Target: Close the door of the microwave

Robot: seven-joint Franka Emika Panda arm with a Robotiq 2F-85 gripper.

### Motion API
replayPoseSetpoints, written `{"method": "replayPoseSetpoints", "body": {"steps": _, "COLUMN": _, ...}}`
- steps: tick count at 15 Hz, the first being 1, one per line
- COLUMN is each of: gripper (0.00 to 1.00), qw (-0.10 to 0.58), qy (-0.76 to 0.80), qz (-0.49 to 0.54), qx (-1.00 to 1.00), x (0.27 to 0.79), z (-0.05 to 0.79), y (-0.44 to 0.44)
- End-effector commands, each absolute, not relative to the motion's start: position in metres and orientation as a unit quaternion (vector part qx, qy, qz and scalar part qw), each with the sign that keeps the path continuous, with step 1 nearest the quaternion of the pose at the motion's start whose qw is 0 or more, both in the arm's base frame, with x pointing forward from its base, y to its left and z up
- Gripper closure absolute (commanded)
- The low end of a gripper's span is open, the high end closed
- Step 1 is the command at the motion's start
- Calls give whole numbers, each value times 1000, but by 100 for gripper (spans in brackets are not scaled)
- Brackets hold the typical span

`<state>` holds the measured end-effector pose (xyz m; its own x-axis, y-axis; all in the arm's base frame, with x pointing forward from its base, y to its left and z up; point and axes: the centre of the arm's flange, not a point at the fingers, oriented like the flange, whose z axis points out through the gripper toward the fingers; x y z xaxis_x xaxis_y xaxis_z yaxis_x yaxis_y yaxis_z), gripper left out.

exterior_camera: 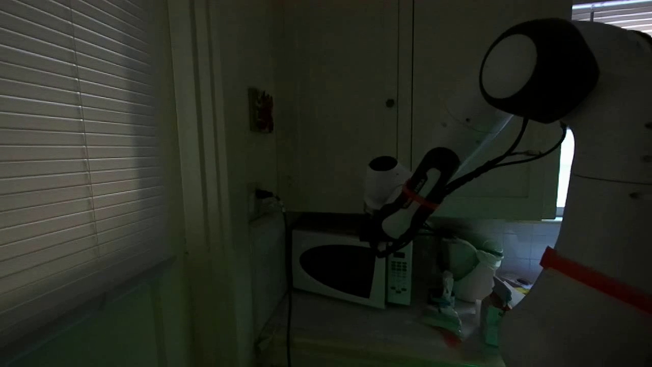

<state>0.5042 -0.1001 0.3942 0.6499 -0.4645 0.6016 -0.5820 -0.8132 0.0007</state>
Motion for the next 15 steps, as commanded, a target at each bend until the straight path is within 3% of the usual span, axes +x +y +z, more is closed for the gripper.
{"method": "replayPoseSetpoints", "body": {"steps": 1, "gripper": 100, "qw": 107, "qy": -299, "qz": 312, "qx": 895, "x": 525, "z": 372, "y": -111}}
{"method": "replayPoseSetpoints", "body": {"steps": 11, "gripper": 100, "qw": 140, "qy": -325, "qz": 370, "qx": 859, "x": 555, "z": 359, "y": -157}}
{"method": "replayPoseSetpoints", "body": {"steps": 15, "gripper": 100, "qw": 104, "qy": -327, "qz": 368, "qx": 864, "x": 532, "z": 377, "y": -131}}
